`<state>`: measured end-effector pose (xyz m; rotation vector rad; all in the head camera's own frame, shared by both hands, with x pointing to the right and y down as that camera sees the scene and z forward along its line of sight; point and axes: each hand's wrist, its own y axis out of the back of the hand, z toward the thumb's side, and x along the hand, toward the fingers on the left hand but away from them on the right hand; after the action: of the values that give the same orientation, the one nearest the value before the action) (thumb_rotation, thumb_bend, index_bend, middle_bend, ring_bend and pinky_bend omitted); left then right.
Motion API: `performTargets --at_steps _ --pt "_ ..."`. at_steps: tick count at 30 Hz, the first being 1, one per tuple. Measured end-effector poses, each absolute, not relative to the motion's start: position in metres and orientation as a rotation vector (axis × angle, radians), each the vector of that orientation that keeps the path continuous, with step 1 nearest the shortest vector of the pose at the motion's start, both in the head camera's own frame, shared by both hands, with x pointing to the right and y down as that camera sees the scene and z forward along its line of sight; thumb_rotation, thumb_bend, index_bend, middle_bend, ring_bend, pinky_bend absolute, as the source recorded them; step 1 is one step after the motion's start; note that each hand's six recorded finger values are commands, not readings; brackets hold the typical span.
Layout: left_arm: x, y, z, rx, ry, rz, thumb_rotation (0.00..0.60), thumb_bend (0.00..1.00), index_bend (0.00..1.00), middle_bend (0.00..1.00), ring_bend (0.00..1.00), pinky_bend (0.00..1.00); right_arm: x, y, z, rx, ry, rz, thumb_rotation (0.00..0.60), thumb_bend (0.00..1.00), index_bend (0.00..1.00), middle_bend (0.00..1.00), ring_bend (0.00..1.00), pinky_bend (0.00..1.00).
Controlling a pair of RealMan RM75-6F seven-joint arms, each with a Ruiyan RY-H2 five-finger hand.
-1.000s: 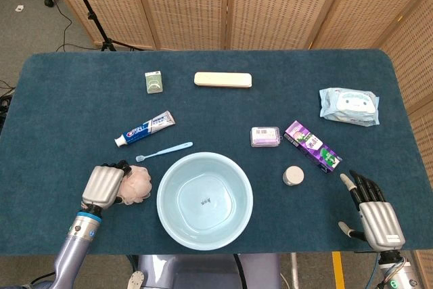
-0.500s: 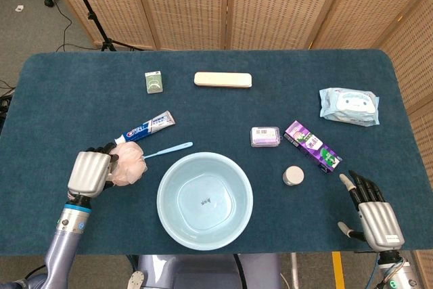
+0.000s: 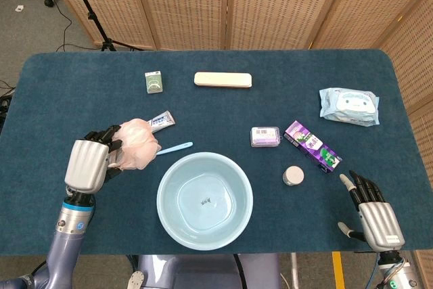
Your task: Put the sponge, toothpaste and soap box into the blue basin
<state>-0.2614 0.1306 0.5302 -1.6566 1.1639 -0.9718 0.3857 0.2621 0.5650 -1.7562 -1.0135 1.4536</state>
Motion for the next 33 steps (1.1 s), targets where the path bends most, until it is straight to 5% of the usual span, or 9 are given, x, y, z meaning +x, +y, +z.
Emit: performTargets --at_steps 25,28,33 --pt "-0.155 0.181 0.567 -1.904 0.959 -0.869 0.6 0.35 0.82 0.4 0.53 0.54 0.396 0.257 0.558 -1.755 -1.068 1.444 0.6 0.21 0.0 0.0 0.0 0.07" --pt "-0.153 0.185 0.571 -1.924 0.932 -0.882 0.6 0.33 0.7 0.28 0.45 0.54 0.396 0.257 0.558 -1.753 -1.073 1.441 0.6 0.21 0.0 0.0 0.0 0.07" --pt "-0.153 0.19 0.576 -1.965 0.874 -0.913 0.6 0.28 0.42 0.05 0.2 0.39 0.396 0.257 0.558 -1.753 -1.074 1.438 0.6 0.21 0.0 0.0 0.0 0.07"
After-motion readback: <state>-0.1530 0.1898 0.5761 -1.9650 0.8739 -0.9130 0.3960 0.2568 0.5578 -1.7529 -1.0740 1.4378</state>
